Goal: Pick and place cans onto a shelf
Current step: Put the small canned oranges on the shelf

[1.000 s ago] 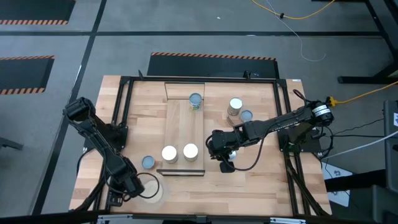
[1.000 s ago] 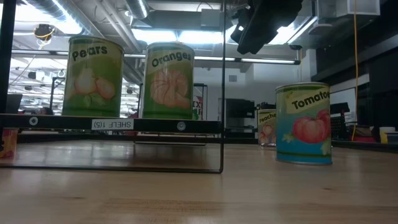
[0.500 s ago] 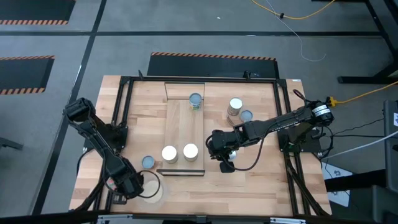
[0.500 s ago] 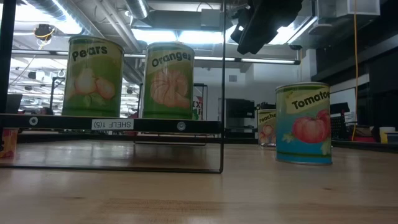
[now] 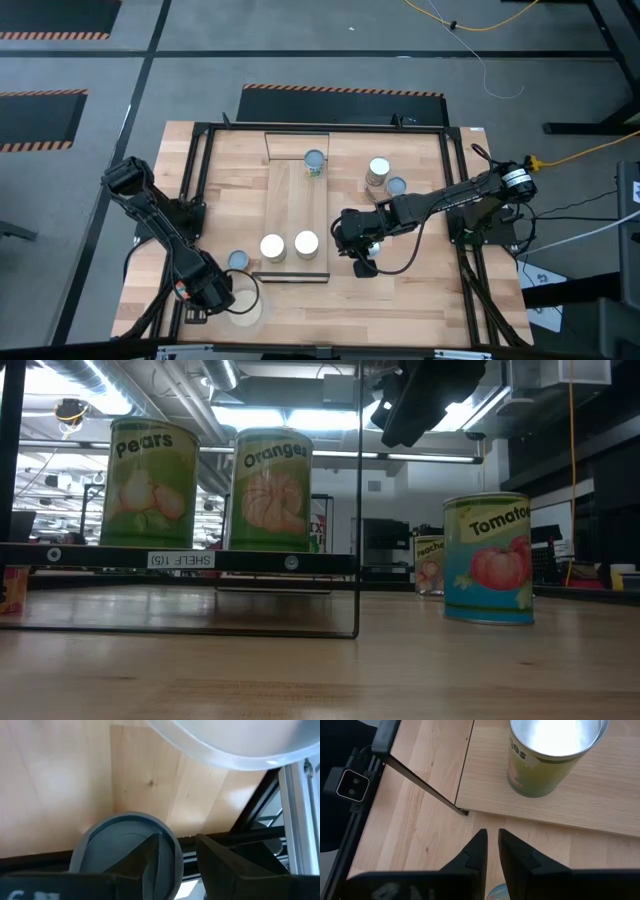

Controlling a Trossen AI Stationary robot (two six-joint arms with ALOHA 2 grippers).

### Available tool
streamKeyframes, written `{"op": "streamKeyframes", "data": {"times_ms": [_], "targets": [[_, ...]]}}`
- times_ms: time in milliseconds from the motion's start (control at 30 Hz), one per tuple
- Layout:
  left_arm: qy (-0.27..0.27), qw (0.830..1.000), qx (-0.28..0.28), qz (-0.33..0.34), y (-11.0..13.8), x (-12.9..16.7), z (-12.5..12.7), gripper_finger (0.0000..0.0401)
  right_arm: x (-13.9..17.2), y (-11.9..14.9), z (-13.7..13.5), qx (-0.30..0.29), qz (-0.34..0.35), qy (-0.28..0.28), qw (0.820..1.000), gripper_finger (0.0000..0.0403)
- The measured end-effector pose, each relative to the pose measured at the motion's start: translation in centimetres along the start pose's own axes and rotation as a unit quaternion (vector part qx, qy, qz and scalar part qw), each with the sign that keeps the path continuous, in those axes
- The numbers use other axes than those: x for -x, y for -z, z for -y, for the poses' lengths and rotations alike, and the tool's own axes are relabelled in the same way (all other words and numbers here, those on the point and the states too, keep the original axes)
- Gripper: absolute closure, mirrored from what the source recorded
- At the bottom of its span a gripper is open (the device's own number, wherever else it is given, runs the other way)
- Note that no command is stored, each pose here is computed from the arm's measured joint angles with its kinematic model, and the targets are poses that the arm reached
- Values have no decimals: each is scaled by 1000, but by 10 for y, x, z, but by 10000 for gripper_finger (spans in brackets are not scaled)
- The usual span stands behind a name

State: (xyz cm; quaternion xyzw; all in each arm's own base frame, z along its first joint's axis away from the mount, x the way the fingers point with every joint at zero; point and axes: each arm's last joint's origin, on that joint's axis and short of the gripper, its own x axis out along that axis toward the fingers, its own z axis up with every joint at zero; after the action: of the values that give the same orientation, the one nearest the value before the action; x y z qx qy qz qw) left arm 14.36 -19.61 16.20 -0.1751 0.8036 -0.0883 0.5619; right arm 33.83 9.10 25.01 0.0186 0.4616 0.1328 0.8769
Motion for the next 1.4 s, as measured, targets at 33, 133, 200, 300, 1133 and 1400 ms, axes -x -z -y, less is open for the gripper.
{"op": "streamKeyframes", "data": {"times_ms": [33,133,200,300,1133,1400], "targets": [[0,1000,0,-2,0,0,0,277,0,0,0,0,0,0,1000,351],[-8,1000,4,-8,1,0,-2,277,0,0,0,0,0,0,1000,351],[-12,1000,0,-11,2,0,-3,277,0,0,0,0,0,0,1000,351],[-18,1000,-4,-15,3,1,-4,277,0,0,0,0,0,0,1000,351],[-37,999,11,-18,5,2,-7,385,0,0,0,0,0,0,1000,351],[-38,999,12,-19,5,2,-7,392,0,0,0,0,0,0,1000,351]]}}
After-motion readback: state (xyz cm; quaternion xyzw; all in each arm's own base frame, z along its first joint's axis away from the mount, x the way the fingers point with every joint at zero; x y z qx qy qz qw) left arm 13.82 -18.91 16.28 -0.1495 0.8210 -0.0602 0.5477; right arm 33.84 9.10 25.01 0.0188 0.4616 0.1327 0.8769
